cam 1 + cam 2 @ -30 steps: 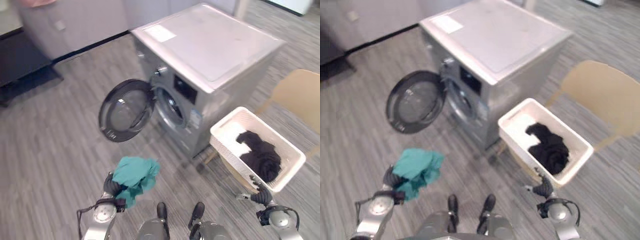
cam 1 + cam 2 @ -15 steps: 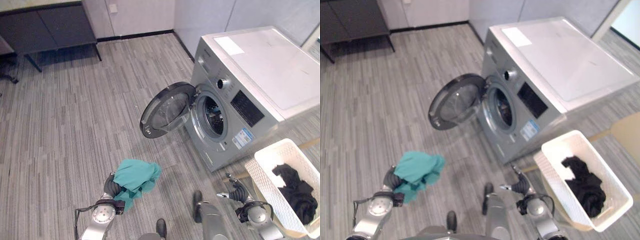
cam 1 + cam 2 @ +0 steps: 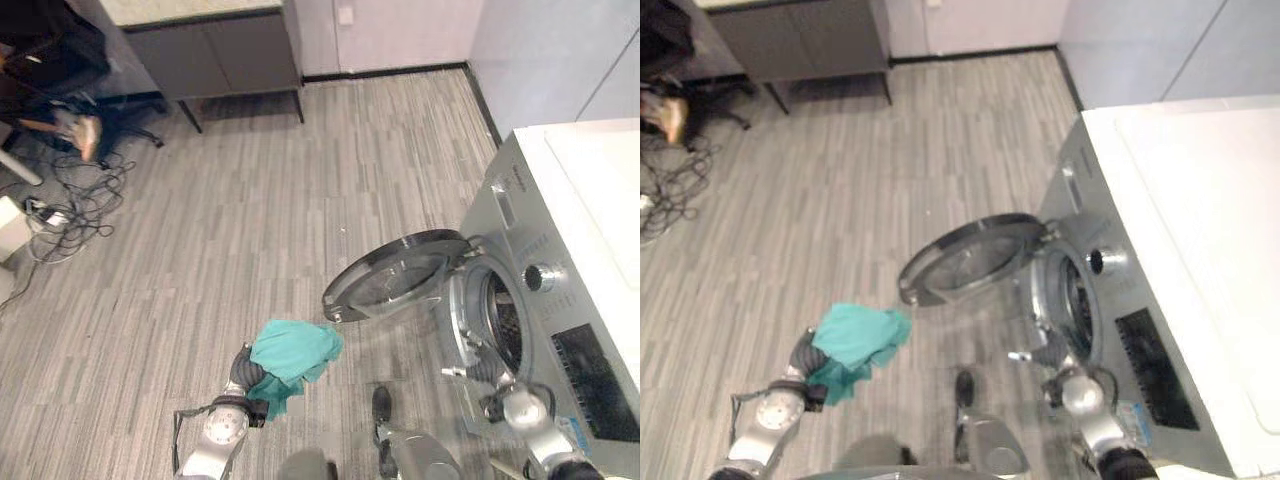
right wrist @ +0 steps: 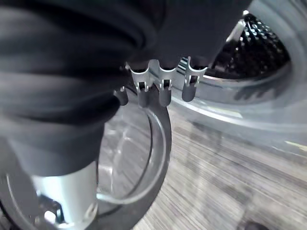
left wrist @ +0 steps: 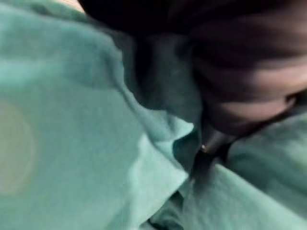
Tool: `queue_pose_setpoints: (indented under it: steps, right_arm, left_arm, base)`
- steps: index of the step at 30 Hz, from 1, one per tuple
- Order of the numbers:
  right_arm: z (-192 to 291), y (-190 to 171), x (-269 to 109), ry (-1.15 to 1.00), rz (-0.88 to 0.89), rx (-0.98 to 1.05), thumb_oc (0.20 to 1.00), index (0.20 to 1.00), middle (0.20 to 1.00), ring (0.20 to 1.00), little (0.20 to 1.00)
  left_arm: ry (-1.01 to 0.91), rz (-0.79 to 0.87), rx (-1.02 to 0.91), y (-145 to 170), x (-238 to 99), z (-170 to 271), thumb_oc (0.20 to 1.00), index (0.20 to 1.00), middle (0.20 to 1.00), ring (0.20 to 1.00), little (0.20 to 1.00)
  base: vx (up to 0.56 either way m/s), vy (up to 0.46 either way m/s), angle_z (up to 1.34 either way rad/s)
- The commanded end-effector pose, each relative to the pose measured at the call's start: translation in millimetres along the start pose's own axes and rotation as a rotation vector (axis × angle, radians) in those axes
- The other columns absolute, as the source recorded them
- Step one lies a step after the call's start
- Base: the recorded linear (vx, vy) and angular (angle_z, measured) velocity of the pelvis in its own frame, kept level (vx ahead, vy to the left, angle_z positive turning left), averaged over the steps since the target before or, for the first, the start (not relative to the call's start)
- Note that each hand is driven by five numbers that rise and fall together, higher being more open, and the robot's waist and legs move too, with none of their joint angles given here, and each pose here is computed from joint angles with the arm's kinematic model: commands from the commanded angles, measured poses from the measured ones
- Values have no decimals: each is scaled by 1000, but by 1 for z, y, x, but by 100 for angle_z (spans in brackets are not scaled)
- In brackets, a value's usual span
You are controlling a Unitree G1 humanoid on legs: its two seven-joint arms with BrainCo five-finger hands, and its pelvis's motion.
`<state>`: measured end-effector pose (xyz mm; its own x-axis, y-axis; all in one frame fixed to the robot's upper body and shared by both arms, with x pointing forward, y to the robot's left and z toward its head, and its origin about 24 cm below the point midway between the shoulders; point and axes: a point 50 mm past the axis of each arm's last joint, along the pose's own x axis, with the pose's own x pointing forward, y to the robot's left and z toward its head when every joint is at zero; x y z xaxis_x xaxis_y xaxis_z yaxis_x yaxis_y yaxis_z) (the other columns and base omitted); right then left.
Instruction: Grab the laundry basket,head to the washer,open it,put in the laundry and shut it.
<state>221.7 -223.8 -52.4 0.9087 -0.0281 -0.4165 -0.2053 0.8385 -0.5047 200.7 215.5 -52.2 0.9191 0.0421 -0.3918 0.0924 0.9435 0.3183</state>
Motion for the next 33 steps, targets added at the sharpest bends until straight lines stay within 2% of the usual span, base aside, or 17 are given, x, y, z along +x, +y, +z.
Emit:
queue_pose_setpoints:
  steps: [1, 16, 20, 23, 28, 33]
  right_arm:
    - [-9, -4, -11, 7, -19, -4, 1000, 1000, 1000, 1000, 1000]
    - [-20, 13, -13, 55, 25, -11, 1000, 1000, 1000, 1000, 1000]
    - [-3, 21, -3, 0, 51, -5, 1000, 1000, 1000, 1000, 1000]
    - [-11, 24, -7, 23, 56, -9, 1000, 1000, 1000, 1000, 1000]
    - [-23, 20, -15, 58, 59, -13, 1000, 1000, 1000, 1000, 1000]
    - [-30, 13, -15, 90, 24, -18, 1000, 1000, 1000, 1000, 1000]
  left_arm:
    - [-130, 18, 49, 15, 5, 25, 200, 200, 200, 200, 200]
    - [-175, -58, 158, 7, 8, 37, 200, 200, 200, 200, 200]
    - [-282, 46, 286, 29, 10, 61, 200, 200, 200, 200, 200]
    - [-368, 35, 407, 28, 5, 75, 200, 200, 200, 200, 200]
    - [-437, -36, 400, 14, -1, 85, 200, 200, 200, 200, 200]
    - [-376, -75, 306, 0, 0, 72, 200, 200, 200, 200, 200]
  base:
    - [236, 0, -38]
    - [248, 151, -85]
    - [87, 279, -303]
    - [65, 10, -44]
    - [39, -61, -11]
    - [23, 61, -44]
